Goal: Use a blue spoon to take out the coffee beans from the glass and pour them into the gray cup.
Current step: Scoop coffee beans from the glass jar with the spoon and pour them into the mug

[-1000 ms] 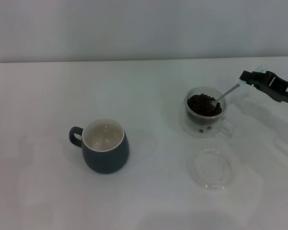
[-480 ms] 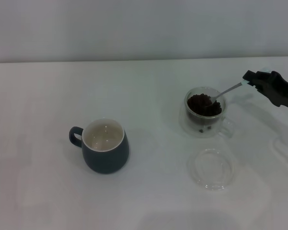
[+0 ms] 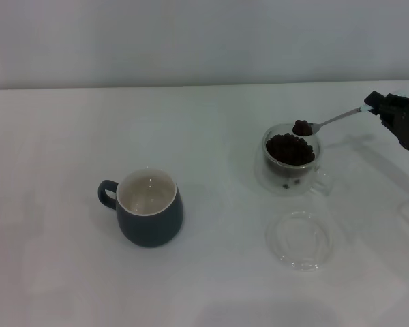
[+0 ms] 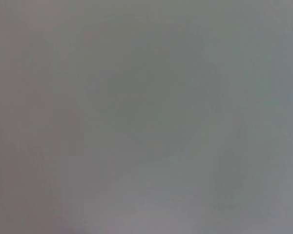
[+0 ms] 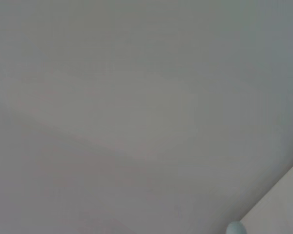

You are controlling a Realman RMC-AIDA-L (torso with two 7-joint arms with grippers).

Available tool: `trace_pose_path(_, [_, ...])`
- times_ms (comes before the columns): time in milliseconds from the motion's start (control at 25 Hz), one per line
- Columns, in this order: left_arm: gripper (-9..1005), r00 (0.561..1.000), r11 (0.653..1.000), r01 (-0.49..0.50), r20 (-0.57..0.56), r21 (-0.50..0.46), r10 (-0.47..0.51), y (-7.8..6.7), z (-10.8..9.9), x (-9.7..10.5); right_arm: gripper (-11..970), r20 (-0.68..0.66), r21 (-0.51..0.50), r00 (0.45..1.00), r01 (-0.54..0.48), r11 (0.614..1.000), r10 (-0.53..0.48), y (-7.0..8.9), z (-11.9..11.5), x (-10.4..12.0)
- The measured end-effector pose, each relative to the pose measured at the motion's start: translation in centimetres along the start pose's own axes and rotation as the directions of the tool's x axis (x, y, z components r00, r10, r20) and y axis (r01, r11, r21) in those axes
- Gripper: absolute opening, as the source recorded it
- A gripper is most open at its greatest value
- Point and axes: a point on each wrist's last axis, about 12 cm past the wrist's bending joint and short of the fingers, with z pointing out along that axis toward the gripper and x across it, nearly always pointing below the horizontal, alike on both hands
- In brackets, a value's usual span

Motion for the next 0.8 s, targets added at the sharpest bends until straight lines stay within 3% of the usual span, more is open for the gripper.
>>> trace_pose_path(280, [762, 1.0, 1.0, -0.001, 0.0, 0.009, 0.001, -0.2, 0.4, -0.1, 134, -0.078, -0.062, 0.997, 0.006, 0.998, -0.011, 0.9, 0.8, 1.2])
trace_pose_path(800, [761, 0.999, 1.0, 0.0, -0.033, 0.02, 0.001, -0.7, 1.2, 0.2, 135, -0.296, -0.169, 0.95, 0.055, 0.984, -0.104, 4.7, 6.7, 5.0])
